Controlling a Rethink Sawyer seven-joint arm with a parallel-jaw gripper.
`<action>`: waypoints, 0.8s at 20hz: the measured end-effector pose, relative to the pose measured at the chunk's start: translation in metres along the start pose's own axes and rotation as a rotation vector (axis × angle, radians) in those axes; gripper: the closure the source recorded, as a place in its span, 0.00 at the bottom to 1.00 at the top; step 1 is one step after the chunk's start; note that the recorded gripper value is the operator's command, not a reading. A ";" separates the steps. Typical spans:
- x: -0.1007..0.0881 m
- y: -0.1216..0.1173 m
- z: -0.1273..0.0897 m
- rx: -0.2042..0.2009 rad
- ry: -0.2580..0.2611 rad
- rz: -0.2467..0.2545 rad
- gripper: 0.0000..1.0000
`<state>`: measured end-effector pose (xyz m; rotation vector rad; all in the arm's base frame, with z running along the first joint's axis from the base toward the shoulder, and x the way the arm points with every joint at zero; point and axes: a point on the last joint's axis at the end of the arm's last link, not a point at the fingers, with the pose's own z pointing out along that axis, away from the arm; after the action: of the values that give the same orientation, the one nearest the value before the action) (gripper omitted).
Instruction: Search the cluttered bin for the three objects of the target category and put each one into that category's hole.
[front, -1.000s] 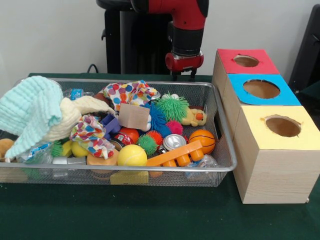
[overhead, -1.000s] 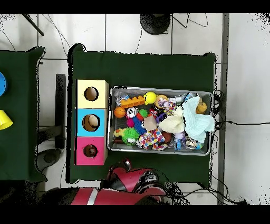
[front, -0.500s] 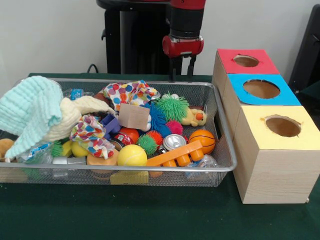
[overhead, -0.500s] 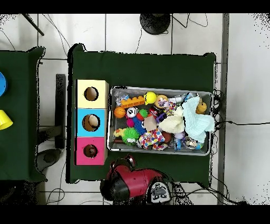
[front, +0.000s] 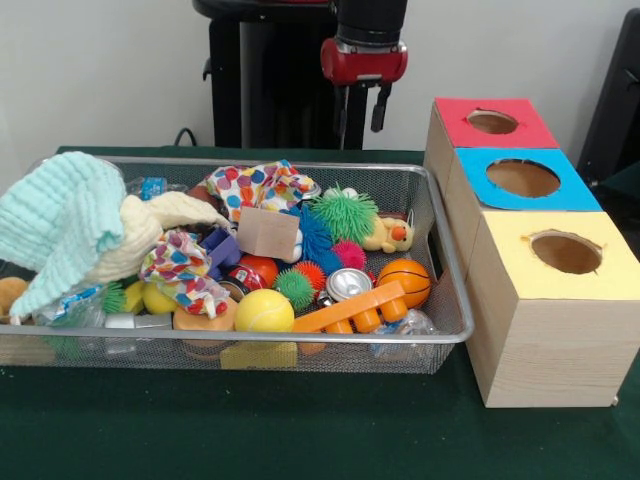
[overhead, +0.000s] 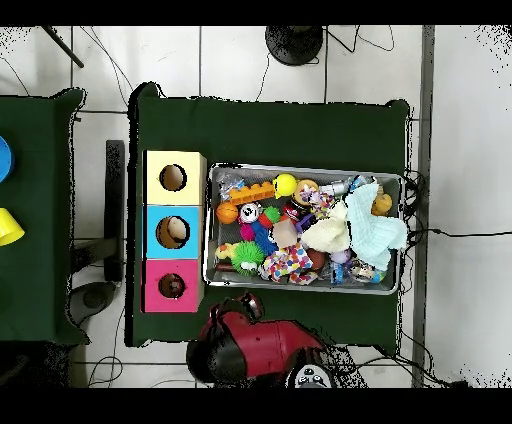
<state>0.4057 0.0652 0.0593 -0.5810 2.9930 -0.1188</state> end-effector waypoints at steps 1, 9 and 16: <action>-0.001 0.000 -0.002 0.001 0.001 0.002 0.00; -0.016 0.001 -0.017 -0.003 0.007 0.019 0.00; -0.024 0.003 -0.020 -0.009 -0.005 0.018 0.00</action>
<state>0.4248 0.0788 0.0811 -0.5545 2.9947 -0.1025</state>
